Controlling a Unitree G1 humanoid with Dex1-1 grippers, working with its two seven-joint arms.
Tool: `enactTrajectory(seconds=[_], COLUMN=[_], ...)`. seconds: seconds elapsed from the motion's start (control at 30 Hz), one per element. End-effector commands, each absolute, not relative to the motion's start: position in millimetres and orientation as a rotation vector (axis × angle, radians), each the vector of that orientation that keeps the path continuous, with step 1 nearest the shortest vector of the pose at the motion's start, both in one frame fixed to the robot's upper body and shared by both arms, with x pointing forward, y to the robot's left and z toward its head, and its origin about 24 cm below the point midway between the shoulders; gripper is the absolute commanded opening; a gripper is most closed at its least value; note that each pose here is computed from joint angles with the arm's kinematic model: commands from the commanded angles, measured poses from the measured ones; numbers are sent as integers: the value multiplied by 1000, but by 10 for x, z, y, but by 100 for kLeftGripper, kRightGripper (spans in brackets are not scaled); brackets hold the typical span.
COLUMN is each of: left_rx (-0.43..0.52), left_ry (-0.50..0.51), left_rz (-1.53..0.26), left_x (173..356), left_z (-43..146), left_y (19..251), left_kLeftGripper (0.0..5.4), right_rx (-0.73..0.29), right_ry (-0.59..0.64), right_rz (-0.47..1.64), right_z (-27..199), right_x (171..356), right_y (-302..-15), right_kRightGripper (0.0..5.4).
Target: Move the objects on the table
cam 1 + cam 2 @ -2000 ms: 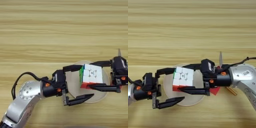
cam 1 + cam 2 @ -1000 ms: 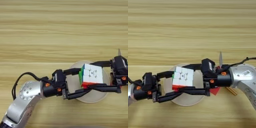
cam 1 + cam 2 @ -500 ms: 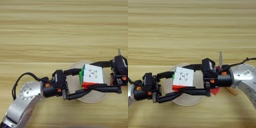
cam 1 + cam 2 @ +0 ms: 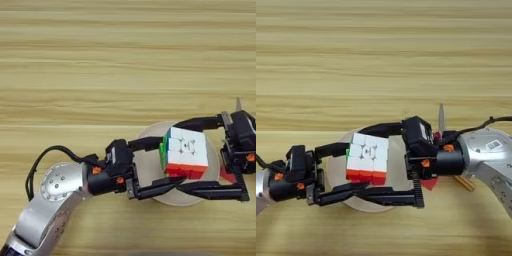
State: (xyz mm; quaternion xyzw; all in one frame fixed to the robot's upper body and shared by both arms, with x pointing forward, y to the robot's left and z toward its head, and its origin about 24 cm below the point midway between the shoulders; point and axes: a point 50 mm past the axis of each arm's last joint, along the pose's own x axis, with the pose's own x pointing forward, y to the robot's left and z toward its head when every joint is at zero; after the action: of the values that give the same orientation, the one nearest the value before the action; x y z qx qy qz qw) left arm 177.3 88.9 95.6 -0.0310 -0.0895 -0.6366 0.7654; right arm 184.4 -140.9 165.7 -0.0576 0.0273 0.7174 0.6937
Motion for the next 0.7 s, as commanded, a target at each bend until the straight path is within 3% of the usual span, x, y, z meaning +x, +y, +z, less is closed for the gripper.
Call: enactTrajectory(seconds=[0.03,0.3,0.47,0.7], left_rx=[-43,-25,-35,26], left_ry=[-193,-163,-130,-87], left_rz=[-1358,-1207,-986,-729], left_x=[1788,1838,1961,2046], left_z=[936,819,715,596], left_y=[917,1034,1135,1284], left_kLeftGripper=[328,328,328,328], right_rx=[-122,-104,-113,-110], right_ry=[13,-73,-96,-119], right_rz=[1566,1397,1274,1162], right_z=[1772,1886,1892,1896], right_x=[1898,2050,2140,2207], right_y=[-1455,-1609,-1697,-1778], right_kRightGripper=[540,540,540,540])
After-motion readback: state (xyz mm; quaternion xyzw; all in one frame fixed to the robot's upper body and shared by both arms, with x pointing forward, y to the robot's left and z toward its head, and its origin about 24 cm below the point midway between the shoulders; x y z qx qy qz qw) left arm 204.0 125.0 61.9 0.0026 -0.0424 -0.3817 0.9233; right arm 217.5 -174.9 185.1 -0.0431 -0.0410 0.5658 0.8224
